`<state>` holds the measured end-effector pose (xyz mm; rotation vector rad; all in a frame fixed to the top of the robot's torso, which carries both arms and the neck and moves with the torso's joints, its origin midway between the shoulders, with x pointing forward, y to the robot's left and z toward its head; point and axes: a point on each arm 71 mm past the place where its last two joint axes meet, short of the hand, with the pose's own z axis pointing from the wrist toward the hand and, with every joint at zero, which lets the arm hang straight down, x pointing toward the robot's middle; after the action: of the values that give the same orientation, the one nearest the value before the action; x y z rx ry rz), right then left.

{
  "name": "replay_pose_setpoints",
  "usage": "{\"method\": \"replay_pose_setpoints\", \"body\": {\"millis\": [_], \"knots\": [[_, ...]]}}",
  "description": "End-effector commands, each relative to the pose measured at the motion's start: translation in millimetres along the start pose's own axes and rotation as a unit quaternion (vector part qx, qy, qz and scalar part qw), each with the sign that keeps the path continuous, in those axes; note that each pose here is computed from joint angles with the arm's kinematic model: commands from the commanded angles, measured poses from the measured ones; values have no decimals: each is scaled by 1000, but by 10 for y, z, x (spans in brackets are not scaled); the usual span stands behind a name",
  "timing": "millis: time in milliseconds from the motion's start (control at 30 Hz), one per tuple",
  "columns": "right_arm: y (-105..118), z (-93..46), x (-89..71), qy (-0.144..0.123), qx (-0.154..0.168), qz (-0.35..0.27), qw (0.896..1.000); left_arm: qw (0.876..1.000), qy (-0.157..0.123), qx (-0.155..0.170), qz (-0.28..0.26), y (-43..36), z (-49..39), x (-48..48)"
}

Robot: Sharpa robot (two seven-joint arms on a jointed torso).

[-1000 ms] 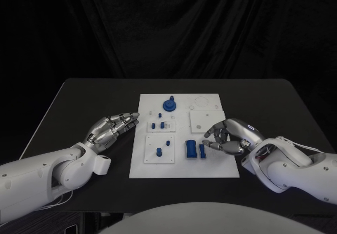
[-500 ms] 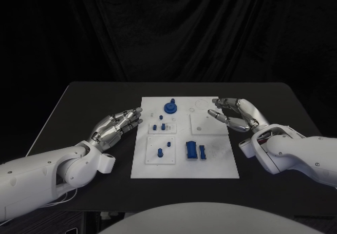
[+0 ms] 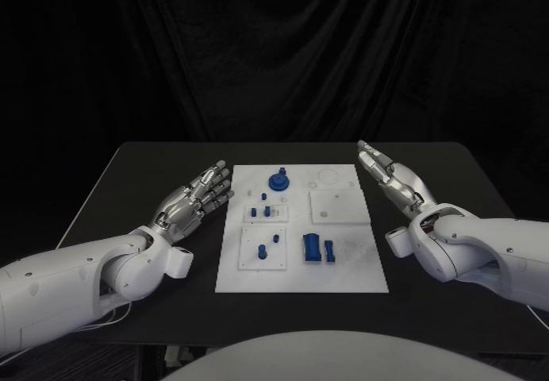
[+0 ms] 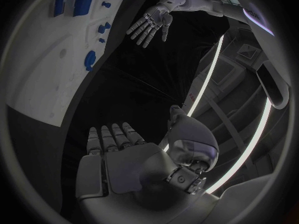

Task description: Assemble the parts on the task board

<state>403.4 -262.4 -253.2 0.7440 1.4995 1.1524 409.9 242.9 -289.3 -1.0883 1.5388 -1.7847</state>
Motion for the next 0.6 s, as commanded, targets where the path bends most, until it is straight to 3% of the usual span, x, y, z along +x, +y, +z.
{"method": "replay_pose_setpoints", "body": {"millis": [33, 200, 433, 600], "knots": [[32, 61, 19, -13, 1, 8, 1000, 1000, -10, 3, 7, -23, 38, 15], [124, 237, 89, -40, 3, 44, 998, 999, -38, 7, 25, -80, 141, 43], [334, 596, 271, -100, 19, 135, 986, 991, -115, 15, 64, -242, 383, 121], [413, 718, 348, -120, 29, 172, 977, 981, -171, 19, 85, -363, 524, 178]]}}
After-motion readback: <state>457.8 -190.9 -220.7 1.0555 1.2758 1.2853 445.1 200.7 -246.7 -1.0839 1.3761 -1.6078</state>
